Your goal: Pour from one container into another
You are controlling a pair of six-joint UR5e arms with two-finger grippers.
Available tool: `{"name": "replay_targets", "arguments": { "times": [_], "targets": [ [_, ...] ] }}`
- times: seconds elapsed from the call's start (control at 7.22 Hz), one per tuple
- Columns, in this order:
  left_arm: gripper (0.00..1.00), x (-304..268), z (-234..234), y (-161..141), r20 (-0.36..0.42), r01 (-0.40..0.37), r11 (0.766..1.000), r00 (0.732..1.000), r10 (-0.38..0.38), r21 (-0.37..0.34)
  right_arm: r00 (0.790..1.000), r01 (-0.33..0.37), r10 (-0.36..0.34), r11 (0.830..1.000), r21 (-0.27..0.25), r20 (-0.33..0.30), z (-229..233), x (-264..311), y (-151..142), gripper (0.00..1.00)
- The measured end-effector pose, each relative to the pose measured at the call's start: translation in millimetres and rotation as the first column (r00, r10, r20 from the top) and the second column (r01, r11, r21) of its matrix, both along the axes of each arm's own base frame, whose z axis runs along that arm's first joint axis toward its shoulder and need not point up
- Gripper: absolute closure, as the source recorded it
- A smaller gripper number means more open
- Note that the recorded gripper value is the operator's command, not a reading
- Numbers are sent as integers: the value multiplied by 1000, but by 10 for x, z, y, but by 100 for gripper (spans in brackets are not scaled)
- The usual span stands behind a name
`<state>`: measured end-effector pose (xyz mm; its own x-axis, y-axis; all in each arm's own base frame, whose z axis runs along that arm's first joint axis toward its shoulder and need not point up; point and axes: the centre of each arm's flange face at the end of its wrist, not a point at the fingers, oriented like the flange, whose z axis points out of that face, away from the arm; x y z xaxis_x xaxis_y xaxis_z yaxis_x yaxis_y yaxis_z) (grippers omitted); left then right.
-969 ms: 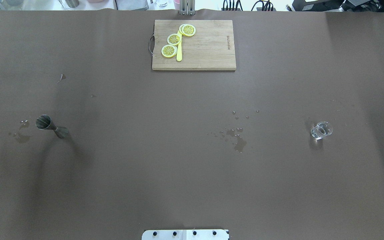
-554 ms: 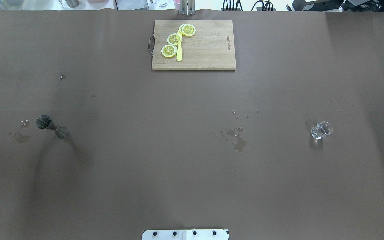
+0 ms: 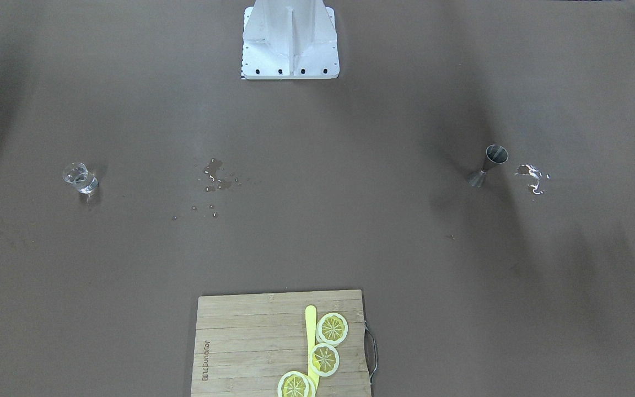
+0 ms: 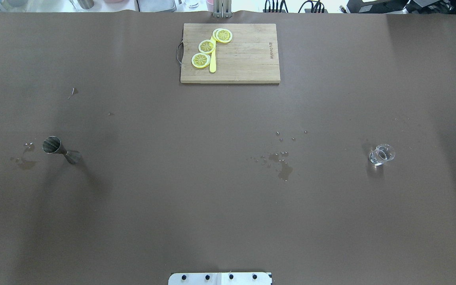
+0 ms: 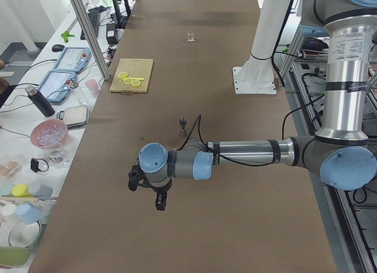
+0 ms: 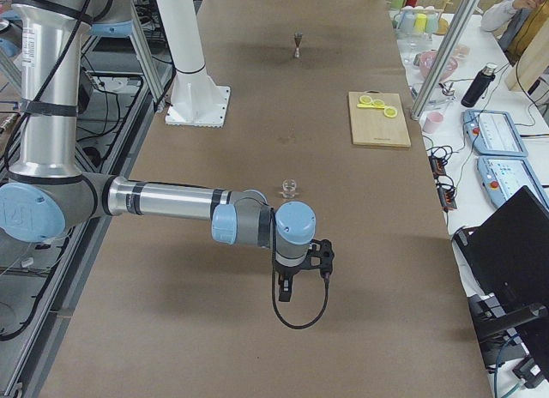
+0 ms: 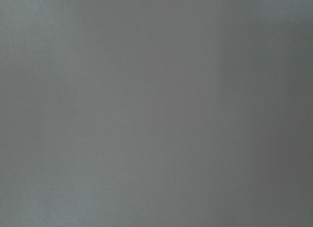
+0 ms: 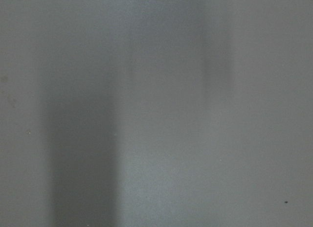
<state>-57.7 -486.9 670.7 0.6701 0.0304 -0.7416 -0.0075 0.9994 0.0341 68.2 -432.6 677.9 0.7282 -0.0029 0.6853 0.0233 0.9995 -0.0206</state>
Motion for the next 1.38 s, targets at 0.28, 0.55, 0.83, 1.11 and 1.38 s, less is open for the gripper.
{"name": "replay_targets", "arguments": {
  "times": [0.28,0.55,0.83,1.11,1.38],
  "targets": [
    [2,34,-308,-104,-32,40,999,999,-40,-1,1000,2,-2,999,41,3,-71,-2,-48,0],
    [2,269,-901,-34,-92,136,987,985,-143,-82,1000,2,-3,993,121,5,-107,-9,-100,0],
    [2,650,-1368,134,-114,140,983,982,-153,-116,1000,0,-4,981,194,22,-182,-28,-161,0],
    [2,1137,-1993,302,-132,152,974,976,-175,-168,997,8,-26,976,220,77,-257,-107,-186,0],
    [2,1419,-2403,454,-158,148,977,972,-172,-153,992,28,-57,972,233,116,-325,-227,-206,0]
  ]
}}
